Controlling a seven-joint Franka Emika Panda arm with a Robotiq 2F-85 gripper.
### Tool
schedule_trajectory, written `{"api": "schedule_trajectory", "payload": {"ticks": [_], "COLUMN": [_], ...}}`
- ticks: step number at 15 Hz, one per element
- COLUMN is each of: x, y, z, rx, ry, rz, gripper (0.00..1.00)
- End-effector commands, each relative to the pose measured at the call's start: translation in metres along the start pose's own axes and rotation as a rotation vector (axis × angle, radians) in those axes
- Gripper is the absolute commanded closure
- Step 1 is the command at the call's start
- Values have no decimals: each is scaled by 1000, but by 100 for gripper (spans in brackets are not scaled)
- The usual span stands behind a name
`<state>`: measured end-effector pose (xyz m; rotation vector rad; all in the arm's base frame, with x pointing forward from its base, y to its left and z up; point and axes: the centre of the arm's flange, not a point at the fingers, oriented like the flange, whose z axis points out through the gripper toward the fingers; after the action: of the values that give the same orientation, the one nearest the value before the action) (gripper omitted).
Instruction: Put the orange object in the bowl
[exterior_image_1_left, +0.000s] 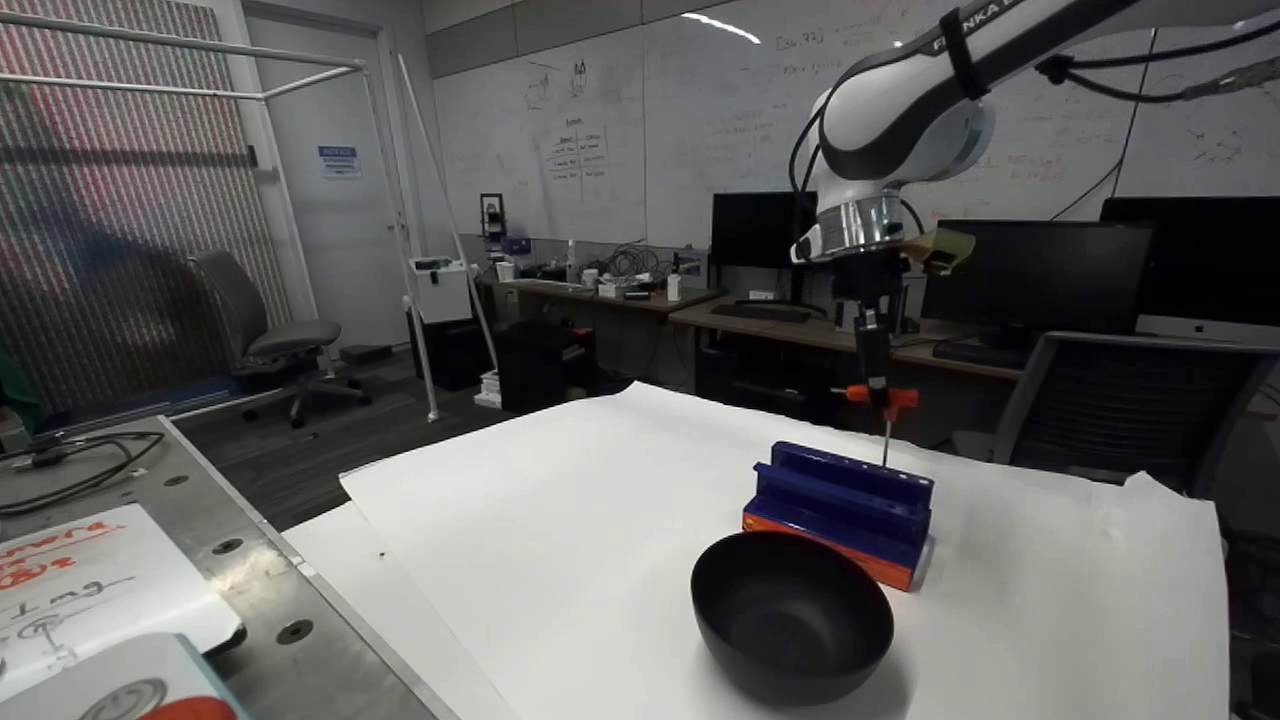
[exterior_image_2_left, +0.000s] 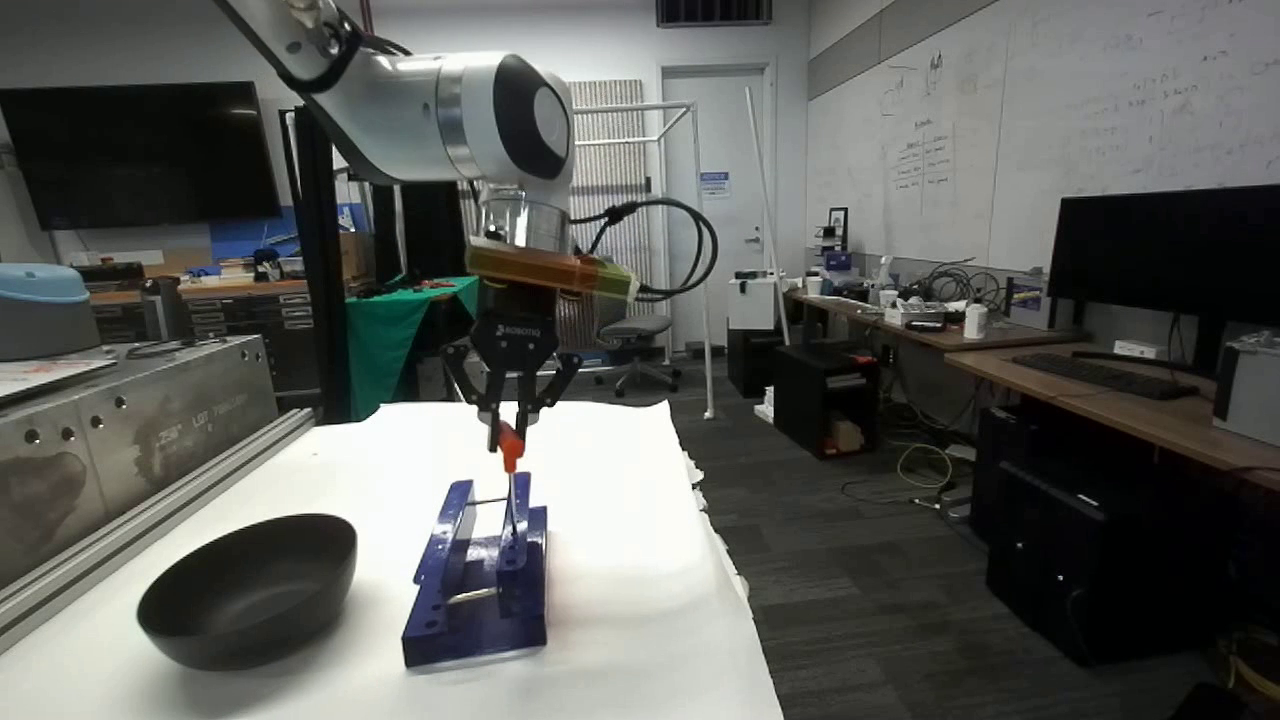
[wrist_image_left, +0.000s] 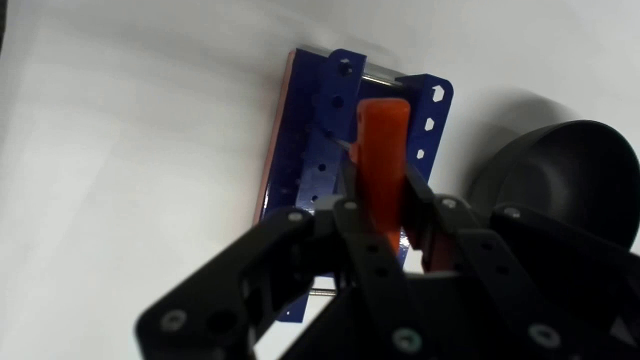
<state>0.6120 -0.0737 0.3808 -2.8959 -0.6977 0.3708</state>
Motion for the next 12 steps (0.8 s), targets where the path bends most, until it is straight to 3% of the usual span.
{"api": "schedule_trajectory", "payload": {"ticks": [1,3,7,12], "x": [-15,-18,-9,30], "y": [-32,-52,-92,-113], "z": [-73,-111,-146,-84], "rx": [-34,-19,225,466], "ry": [96,147,221,224], "rz": [38,71,156,316], "gripper": [87,87,88,88]}}
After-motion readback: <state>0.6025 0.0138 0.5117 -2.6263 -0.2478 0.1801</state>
